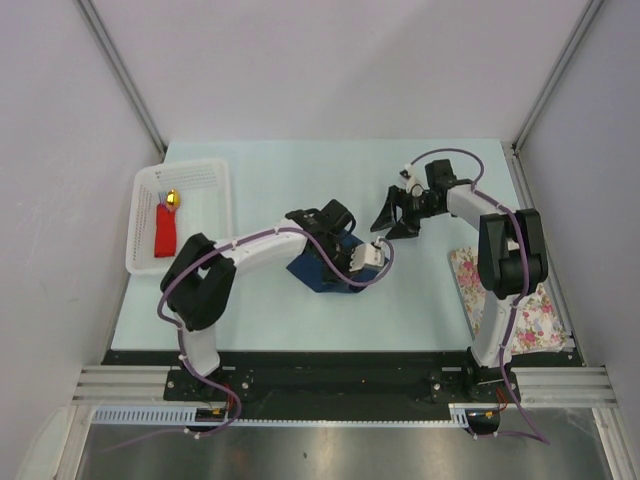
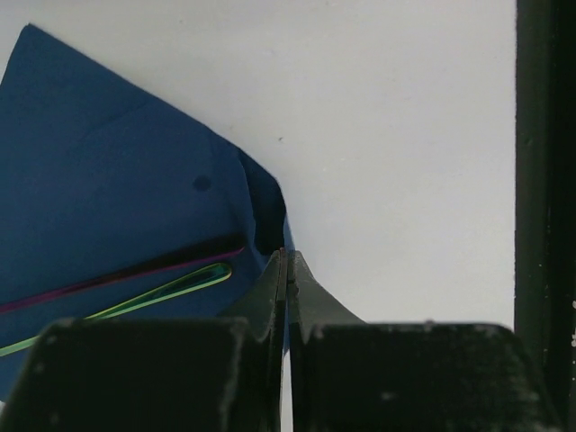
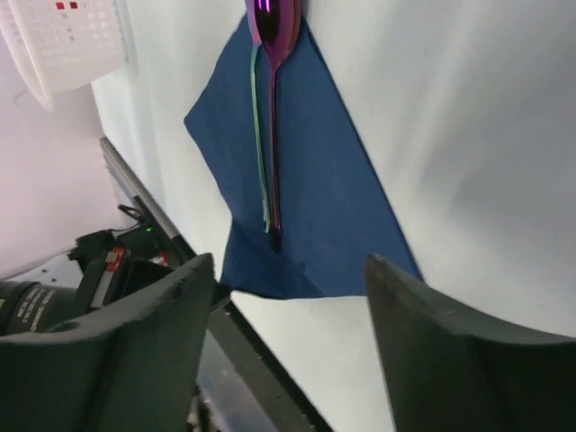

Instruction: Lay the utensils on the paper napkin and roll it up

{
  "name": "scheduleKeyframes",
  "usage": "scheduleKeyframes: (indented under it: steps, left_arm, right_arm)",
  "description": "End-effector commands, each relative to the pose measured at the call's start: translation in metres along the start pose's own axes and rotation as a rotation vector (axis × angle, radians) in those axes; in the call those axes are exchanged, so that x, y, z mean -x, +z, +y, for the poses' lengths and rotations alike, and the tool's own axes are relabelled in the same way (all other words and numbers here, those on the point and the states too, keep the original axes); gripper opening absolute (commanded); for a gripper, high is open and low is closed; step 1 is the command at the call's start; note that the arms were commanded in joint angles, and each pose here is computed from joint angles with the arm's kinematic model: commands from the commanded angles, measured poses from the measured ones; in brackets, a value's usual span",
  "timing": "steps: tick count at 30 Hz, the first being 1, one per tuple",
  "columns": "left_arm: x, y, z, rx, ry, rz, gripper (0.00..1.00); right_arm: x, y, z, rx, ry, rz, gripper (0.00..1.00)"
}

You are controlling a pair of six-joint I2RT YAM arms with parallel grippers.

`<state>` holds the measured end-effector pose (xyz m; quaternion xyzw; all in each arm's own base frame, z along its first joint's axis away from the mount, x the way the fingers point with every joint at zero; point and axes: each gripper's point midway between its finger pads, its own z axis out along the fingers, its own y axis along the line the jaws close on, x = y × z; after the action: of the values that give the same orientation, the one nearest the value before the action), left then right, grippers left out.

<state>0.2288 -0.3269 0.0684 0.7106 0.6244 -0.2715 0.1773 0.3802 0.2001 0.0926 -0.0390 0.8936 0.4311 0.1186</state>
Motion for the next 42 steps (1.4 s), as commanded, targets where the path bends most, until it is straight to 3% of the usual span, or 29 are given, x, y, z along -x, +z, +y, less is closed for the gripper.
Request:
scheduleKeyframes:
  steps: [1, 4, 6, 42]
  left_arm:
    - [0.007, -0.003, 0.015, -0.007, -0.011, -0.037, 0.0]
    - [0.005, -0.004, 0.029, 0.015, -0.044, -0.044, 0.0]
    - [0.002, -0.004, 0.037, 0.032, -0.051, -0.047, 0.0]
    - [-0.02, -0.002, 0.092, 0.153, -0.054, -0.031, 0.0]
  right_arm:
    - [-0.016, 0.001, 0.019, 0.065, 0.0, 0.028, 0.58]
    - [-0.028, 0.008, 0.023, 0.095, 0.028, 0.061, 0.4]
    - [-0.037, 0.013, 0.027, 0.11, 0.038, 0.085, 0.36]
    - [-0.115, 0.066, 0.029, 0.127, 0.116, 0.337, 0.26]
